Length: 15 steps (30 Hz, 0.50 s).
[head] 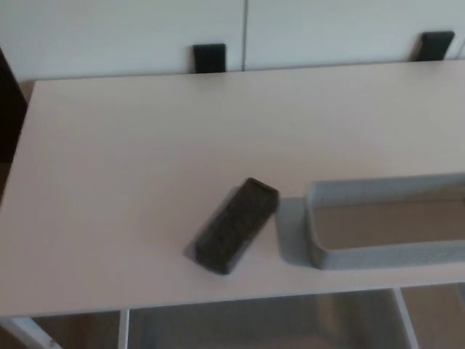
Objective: The robot walks towards a desk on which an eraser is kept on the left hand side and a container is kept on the right hand side. The robot picks up the eraser using its left hand and places it in the container.
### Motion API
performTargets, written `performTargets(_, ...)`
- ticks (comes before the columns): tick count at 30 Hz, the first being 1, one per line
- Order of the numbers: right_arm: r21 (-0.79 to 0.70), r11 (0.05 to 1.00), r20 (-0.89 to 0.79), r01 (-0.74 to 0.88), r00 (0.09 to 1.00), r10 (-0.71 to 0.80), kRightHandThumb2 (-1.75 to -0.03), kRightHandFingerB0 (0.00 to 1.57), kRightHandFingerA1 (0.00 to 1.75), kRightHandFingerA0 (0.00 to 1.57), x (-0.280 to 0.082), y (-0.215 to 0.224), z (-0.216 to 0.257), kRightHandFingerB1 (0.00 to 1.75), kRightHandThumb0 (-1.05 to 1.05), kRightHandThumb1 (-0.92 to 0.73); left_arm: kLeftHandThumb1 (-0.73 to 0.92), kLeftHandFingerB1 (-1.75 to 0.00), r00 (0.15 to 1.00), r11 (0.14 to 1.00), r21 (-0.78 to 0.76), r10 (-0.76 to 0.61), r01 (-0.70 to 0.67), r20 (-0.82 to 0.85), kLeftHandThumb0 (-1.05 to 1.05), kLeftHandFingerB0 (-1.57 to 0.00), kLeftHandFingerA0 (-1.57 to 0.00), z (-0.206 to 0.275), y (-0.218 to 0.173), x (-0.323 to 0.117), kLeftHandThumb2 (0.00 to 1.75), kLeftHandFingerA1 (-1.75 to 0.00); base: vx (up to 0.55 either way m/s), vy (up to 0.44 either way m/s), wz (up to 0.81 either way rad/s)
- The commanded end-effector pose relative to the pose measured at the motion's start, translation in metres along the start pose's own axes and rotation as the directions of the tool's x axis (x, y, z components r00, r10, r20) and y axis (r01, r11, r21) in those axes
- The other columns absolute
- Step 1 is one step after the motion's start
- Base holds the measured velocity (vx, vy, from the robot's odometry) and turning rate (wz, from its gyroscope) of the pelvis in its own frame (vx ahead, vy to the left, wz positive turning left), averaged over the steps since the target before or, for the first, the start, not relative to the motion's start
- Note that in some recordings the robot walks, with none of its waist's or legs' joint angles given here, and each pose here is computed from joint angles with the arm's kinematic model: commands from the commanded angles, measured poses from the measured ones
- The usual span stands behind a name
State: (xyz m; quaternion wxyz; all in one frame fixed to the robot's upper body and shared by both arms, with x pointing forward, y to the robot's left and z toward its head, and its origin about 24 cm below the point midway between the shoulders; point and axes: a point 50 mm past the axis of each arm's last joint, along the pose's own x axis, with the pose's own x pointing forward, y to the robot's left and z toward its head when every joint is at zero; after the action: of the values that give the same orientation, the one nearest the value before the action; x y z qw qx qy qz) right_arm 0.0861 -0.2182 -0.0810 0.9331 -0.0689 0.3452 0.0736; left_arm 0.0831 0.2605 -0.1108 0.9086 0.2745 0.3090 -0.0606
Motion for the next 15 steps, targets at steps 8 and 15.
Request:
performTargets(8,-0.015,1.0,-0.01,0.003,1.0,-0.003,-0.52,0.56,0.49,0.61,-0.0011,-0.0057,0.0018,0.44,-0.17,-0.43,0.53,-0.32,1.0,0.999,0.027,-0.021,0.021,0.003,-0.28,-0.35,-0.45,0.0001,-0.0012,0.0005,0.56,-0.39,-0.02,-0.125,0.0)
performTargets(15,-0.027,1.0,-0.005,-0.009,1.0,0.009,-0.52,0.57,0.49,0.61,-0.0011,-0.0056,0.0015,0.44,-0.18,-0.43,0.54,-0.33,1.0,0.999,0.03,-0.021,0.021,0.001,-0.28,-0.36,-0.45,0.0013,-0.0003,0.001,0.56,-0.38,0.0,0.158,-0.02)
